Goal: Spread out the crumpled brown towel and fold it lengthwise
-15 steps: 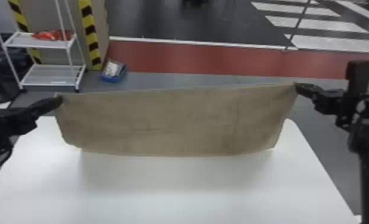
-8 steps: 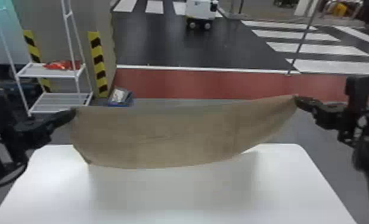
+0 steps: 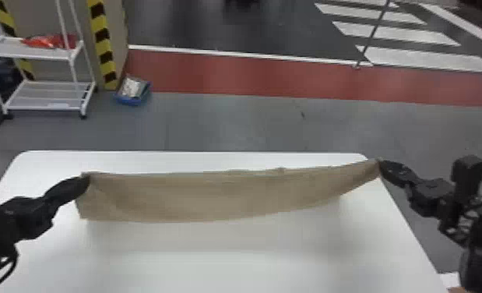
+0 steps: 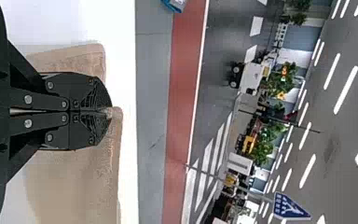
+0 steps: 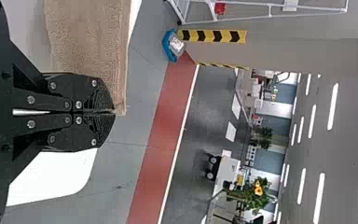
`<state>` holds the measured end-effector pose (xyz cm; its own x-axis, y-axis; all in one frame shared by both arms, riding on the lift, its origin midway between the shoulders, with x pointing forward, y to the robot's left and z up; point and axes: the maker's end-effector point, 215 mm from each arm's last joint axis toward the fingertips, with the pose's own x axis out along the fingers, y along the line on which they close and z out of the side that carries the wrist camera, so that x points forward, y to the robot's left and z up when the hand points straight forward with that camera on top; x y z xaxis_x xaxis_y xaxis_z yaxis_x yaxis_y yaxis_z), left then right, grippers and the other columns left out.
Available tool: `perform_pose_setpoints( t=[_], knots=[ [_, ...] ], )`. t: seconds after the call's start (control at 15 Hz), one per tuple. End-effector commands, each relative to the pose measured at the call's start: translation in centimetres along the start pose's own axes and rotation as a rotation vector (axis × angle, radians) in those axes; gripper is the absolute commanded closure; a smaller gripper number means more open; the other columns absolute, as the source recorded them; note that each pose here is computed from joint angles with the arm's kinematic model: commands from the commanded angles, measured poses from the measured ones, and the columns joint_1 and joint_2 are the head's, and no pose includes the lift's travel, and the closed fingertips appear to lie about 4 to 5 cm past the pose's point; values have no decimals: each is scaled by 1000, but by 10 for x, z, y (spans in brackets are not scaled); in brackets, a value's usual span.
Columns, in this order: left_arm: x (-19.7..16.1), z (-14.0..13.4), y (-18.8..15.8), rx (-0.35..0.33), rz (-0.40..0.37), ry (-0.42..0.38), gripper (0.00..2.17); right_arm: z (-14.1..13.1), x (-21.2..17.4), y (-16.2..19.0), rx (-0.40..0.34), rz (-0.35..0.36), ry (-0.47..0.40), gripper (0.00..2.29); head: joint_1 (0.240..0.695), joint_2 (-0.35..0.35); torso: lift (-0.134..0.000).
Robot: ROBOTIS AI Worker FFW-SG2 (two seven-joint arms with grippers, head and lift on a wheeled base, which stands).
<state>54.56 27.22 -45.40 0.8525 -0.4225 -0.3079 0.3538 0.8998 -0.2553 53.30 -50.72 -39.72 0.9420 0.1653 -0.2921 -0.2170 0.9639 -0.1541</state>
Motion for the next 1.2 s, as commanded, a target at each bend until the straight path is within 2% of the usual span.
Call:
perform_pose_setpoints(
  t=[0.0,0.13,0.33,0.6,0.67,0.87,1.13],
  knots=[
    [-9,-20,-14,-4,-8,31,1231,-23,-25,0,27,3,7,1453,695,-220,0],
    [-20,-32,-19,10,2,47,1231,-30,-45,5,30,13,-2,1453,695,-257,0],
    [-38,-44,-13,11,23,65,1231,-46,-68,9,59,14,13,1453,695,-275,0],
    [-66,-40,-11,10,42,65,1231,-47,-97,17,118,21,14,1453,695,-283,0],
    [-72,-35,-13,13,42,61,1231,-45,-101,17,128,20,14,1457,695,-283,0],
    [-86,-49,-20,-8,39,98,1231,-49,-106,11,134,6,27,1477,695,-286,0],
    [-88,-62,-29,-24,32,120,1231,-52,-111,-8,130,-28,35,1477,695,-317,0]
  ],
)
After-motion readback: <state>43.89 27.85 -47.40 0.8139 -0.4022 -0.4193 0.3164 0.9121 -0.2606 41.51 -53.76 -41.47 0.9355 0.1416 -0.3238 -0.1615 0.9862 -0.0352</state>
